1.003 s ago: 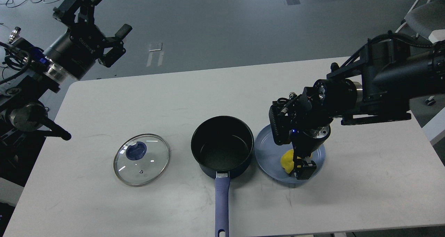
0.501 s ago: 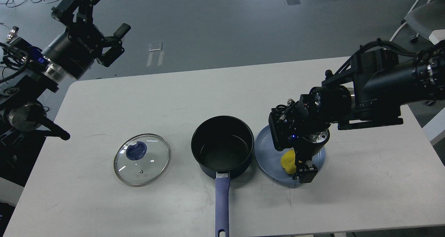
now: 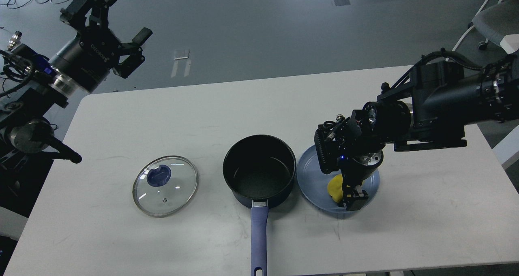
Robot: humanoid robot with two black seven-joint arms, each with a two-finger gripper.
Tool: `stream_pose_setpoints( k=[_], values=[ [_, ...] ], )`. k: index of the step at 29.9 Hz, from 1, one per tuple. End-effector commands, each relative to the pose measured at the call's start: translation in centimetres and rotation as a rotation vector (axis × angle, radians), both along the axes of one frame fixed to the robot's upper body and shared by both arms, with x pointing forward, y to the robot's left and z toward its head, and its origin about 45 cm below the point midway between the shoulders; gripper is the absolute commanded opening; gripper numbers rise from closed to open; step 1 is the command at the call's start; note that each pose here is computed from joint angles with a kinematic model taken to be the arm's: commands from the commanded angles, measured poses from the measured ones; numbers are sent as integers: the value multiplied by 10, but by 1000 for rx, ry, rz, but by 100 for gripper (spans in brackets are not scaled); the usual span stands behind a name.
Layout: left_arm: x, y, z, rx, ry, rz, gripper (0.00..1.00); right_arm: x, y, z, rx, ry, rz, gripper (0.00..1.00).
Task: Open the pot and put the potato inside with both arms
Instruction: 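Lower the right gripper onto the yellow potato and grasp it, then lift the potato and carry it over the open saucepan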
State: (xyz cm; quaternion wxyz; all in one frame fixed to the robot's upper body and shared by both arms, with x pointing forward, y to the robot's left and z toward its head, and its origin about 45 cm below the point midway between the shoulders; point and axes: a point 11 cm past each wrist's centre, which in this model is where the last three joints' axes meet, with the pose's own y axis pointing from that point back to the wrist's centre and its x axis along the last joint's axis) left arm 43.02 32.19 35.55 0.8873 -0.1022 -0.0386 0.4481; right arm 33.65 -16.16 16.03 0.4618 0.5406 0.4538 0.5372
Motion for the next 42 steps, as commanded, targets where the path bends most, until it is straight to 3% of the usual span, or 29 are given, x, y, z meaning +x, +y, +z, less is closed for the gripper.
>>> stream_pose_setpoints(
  k=[1,2,4,5,7,11,18,23,34,42],
  values=[
    [0,0,0,-1,0,-1,98,-1,0,0,0,2,0,82],
    [0,0,1,0,-2,1,98,0,-2,-1,-4,2,-2,69],
    [0,0,0,0,1,-1,98,0,-2,0,-7,0,-2,53],
    [0,0,0,-1,0,-3,98,1,-2,2,-9,-4,0,36],
    [0,1,0,-1,1,-4,98,3,-2,5,-8,-9,-1,22],
    [0,1,-1,-3,2,-6,98,12,-3,23,-2,-45,-2,16],
    [1,1,4,-10,-8,-5,98,28,2,69,63,-104,-47,16],
    [2,-2,3,-16,-8,-10,98,39,36,106,204,-128,-116,16],
    [1,-3,4,-24,-9,-20,98,31,103,87,303,-68,-105,17],
    [1,-2,4,-25,-9,-19,98,47,103,88,331,-96,-166,18]
  ],
)
